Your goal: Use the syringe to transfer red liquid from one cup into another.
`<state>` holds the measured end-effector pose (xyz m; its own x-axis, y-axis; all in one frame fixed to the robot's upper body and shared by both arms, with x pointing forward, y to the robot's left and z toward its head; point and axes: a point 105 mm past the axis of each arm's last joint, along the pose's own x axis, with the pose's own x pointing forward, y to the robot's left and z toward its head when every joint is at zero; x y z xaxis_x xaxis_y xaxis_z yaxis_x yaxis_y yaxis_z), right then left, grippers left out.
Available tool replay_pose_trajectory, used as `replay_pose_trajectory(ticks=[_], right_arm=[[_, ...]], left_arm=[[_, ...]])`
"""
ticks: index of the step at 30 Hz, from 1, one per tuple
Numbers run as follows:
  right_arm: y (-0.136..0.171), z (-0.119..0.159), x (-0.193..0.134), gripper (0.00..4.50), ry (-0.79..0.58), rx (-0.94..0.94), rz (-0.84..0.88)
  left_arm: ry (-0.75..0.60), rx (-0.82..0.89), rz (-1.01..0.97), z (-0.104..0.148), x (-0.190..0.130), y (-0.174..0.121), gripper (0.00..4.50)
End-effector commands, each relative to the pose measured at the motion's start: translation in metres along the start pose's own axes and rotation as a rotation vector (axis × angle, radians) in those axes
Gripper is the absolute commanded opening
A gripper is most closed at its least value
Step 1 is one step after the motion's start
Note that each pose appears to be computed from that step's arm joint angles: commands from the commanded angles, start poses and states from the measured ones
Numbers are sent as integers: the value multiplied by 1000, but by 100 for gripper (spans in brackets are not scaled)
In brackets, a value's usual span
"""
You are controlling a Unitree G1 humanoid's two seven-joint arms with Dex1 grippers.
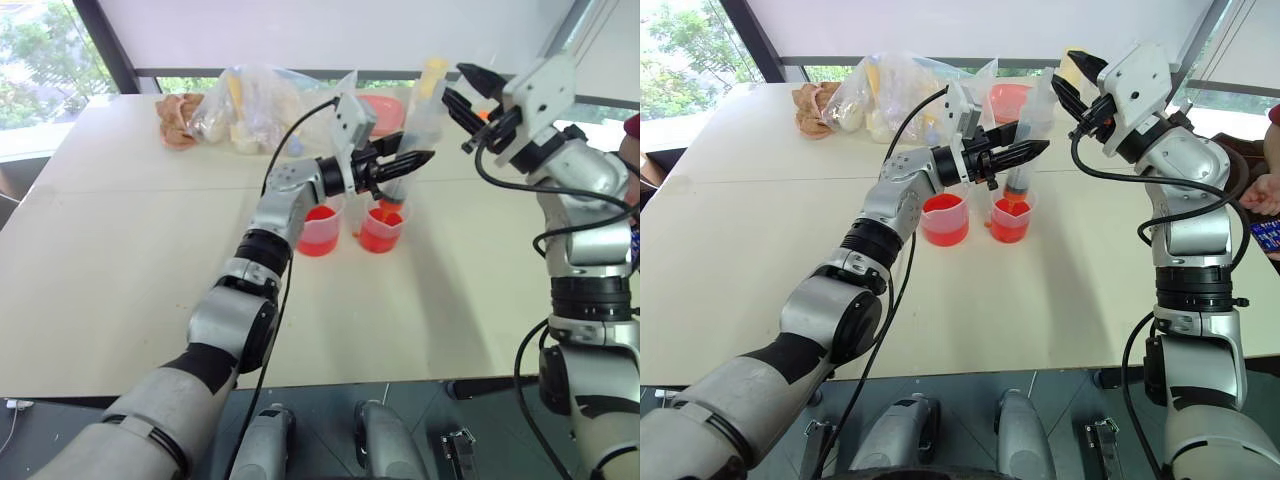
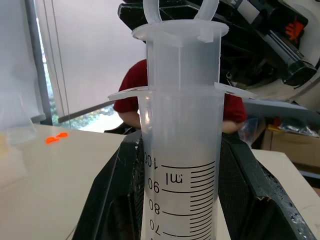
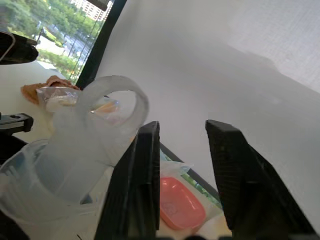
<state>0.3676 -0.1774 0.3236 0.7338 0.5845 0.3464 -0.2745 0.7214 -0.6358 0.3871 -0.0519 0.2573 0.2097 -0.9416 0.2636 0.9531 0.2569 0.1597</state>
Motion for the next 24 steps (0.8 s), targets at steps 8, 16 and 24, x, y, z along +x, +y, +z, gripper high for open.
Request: replay_pose_trajectory(ticks=[8,16,24], right_arm=[[2,26,-9,174,-49,-57,37],[8,33,-5,174,-74,-49,66],[15,39,-5,174,-82,-48,113]], left_arm=[[-50,28,2,25,10,3,146],[-18,46,-31,16,13,-3,146],[-10,43,16,15,11,4,146]])
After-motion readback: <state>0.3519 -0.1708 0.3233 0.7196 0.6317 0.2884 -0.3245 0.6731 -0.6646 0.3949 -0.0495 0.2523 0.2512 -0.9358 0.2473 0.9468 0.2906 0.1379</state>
